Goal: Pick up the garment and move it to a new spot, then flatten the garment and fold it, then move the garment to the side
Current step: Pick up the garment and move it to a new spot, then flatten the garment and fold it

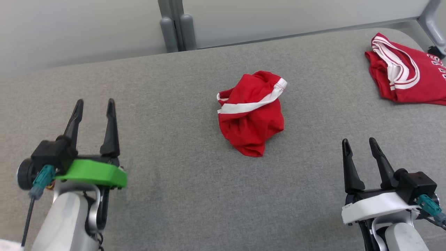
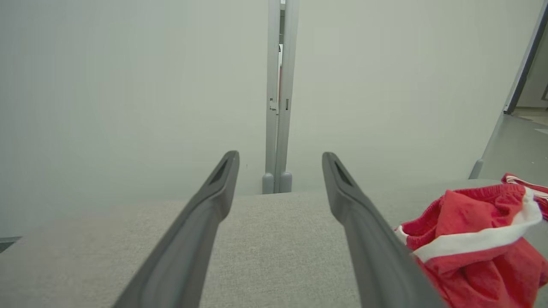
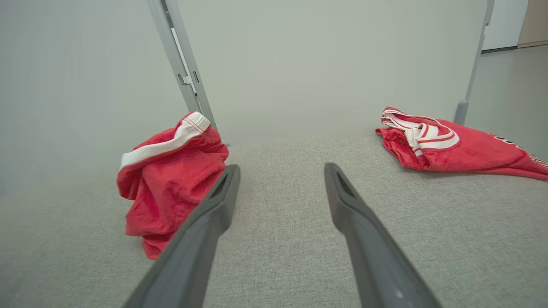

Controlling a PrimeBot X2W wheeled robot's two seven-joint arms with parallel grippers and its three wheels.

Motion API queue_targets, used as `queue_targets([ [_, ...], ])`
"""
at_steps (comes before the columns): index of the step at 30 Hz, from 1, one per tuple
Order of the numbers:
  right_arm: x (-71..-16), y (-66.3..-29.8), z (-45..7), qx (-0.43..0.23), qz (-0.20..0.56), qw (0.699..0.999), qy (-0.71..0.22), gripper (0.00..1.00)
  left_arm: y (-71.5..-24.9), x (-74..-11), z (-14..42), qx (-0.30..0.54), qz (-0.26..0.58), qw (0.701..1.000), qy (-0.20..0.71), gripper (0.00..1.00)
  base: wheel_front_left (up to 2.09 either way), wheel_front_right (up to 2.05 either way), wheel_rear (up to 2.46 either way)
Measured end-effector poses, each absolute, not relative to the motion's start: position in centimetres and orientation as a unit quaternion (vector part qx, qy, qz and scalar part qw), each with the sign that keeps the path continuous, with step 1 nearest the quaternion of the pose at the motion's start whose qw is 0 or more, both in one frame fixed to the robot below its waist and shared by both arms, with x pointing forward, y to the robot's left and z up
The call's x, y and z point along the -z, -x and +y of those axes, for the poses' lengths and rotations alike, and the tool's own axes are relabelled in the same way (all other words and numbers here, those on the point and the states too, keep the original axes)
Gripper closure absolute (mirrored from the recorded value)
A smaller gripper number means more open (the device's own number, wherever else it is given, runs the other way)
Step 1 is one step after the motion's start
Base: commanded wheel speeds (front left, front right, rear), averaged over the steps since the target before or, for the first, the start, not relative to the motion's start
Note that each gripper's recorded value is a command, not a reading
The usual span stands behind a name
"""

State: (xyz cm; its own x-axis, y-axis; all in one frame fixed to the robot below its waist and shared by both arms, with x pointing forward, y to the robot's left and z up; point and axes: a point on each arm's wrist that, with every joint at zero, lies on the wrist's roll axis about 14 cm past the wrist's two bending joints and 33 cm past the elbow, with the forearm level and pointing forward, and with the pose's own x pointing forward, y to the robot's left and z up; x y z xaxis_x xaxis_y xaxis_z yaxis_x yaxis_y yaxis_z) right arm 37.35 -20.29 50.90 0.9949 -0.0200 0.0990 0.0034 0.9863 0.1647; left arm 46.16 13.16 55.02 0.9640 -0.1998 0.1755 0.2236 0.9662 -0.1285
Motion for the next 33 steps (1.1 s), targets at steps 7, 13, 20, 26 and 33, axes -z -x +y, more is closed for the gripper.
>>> queue_targets([
  [7, -52.1, -37.6, -18.6, -0.029, -0.066, 0.995, -0.075, 0.0, -41.2, -53.4, 18.4, 0.033, -0.07, 0.995, 0.06, 0.0, 0.0, 0.0, 0.0],
  [13, -52.0, -37.1, -17.1, -0.053, -0.061, 0.994, -0.074, 0.0, -38.0, -51.9, 19.4, 0.012, -0.055, 0.996, 0.07, 0.0, 0.0, 0.0, 0.0],
  [20, -51.9, -36.7, -16.1, -0.07, -0.058, 0.993, -0.075, 0.0, -35.8, -50.9, 20.4, -0.004, -0.046, 0.996, 0.078, 0.0, 0.0, 0.0, 0.0],
  [26, -51.3, -36.3, -15.5, -0.078, -0.049, 0.993, -0.077, 0.0, -35.3, -51.1, 20.8, -0.005, -0.051, 0.996, 0.074, 0.0, 0.0, 0.0, 0.0],
  [33, -50.9, -36.2, -15.6, -0.077, -0.043, 0.993, -0.08, 0.0, -35.3, -51.0, 20.8, 0.0, -0.049, 0.996, 0.074, 0.0, 0.0, 0.0, 0.0],
])
